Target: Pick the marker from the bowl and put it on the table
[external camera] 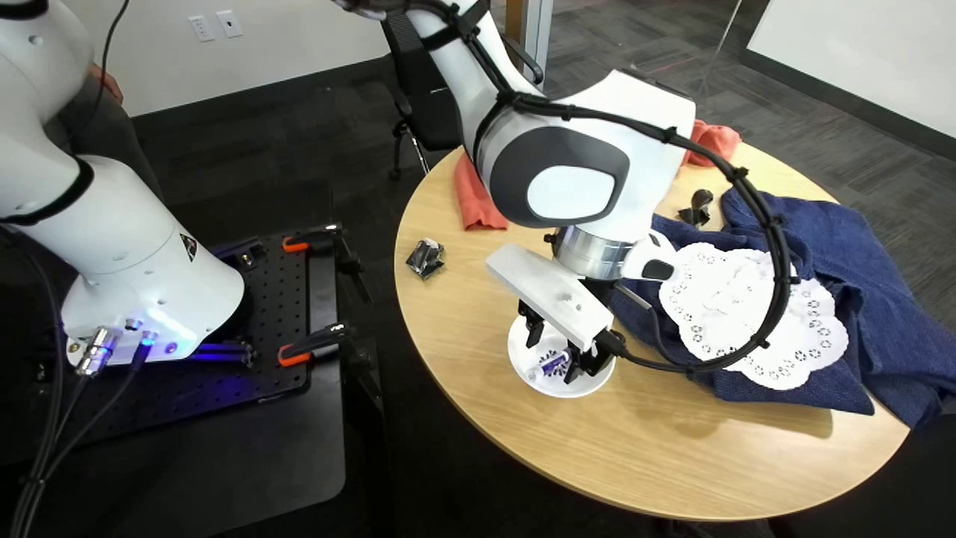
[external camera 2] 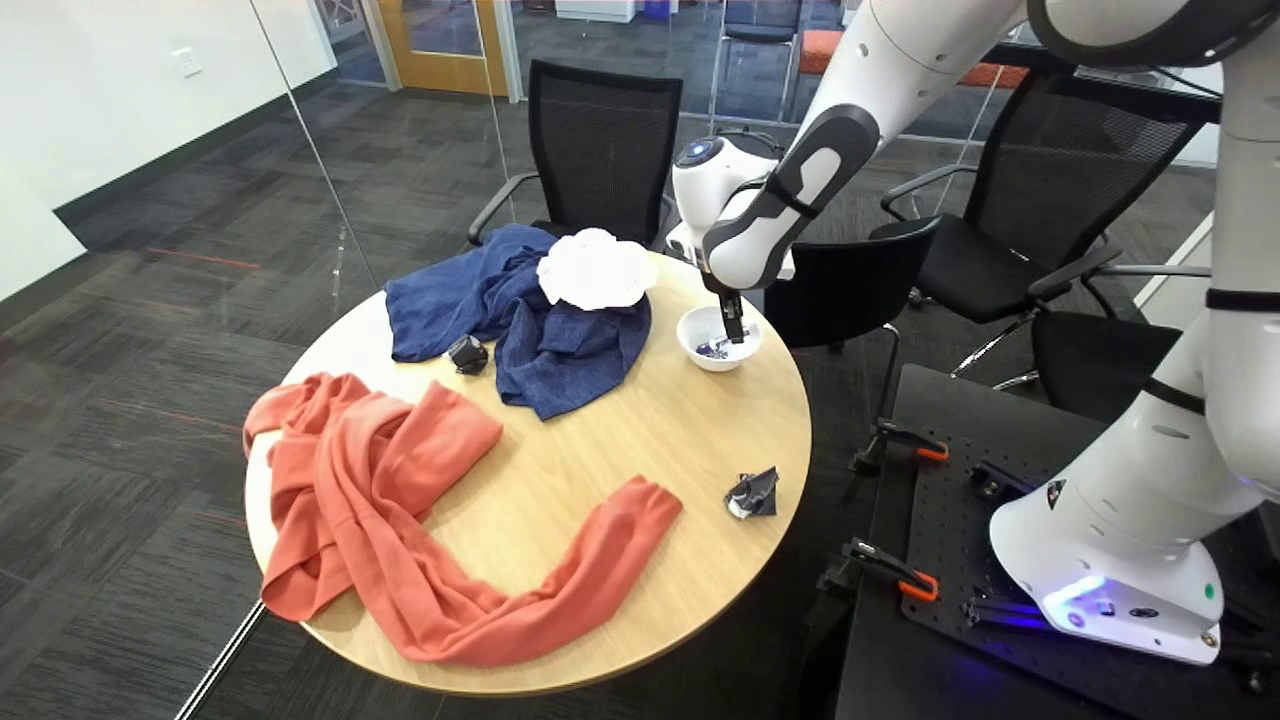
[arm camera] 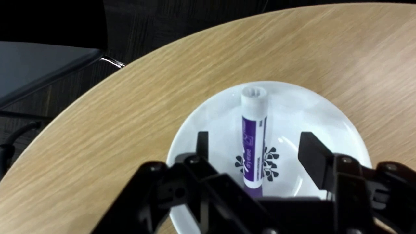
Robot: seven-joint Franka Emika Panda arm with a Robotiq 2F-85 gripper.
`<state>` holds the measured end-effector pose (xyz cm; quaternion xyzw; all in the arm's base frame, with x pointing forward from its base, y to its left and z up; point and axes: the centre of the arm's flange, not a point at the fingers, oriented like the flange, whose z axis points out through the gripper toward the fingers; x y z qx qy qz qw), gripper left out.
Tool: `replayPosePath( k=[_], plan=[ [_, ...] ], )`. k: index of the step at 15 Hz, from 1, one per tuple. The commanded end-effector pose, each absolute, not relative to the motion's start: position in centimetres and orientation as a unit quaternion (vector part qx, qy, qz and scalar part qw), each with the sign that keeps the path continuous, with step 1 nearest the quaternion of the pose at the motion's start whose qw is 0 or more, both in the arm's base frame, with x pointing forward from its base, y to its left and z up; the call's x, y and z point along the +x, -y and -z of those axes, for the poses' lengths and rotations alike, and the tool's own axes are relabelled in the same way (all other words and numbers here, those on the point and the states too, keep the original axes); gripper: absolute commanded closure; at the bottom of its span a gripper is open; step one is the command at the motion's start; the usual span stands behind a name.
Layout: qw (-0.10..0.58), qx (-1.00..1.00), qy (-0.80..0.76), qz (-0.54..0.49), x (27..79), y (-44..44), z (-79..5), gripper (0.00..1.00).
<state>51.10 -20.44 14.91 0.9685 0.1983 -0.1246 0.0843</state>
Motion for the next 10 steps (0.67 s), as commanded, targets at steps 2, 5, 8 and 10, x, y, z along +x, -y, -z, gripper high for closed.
replayPosePath(
  k=[2,5,8,10],
  plan=[
    [0.087,0.97,-0.183,0.135,52.6,21.6,-13.3,0.57],
    [0.089,0.969,-0.185,0.136,52.8,21.5,-12.9,0.8],
    [0.095,0.968,-0.191,0.134,52.7,20.7,-13.5,0.99],
    [0.098,0.968,-0.193,0.129,52.3,19.9,-14.6,0.95]
  ],
)
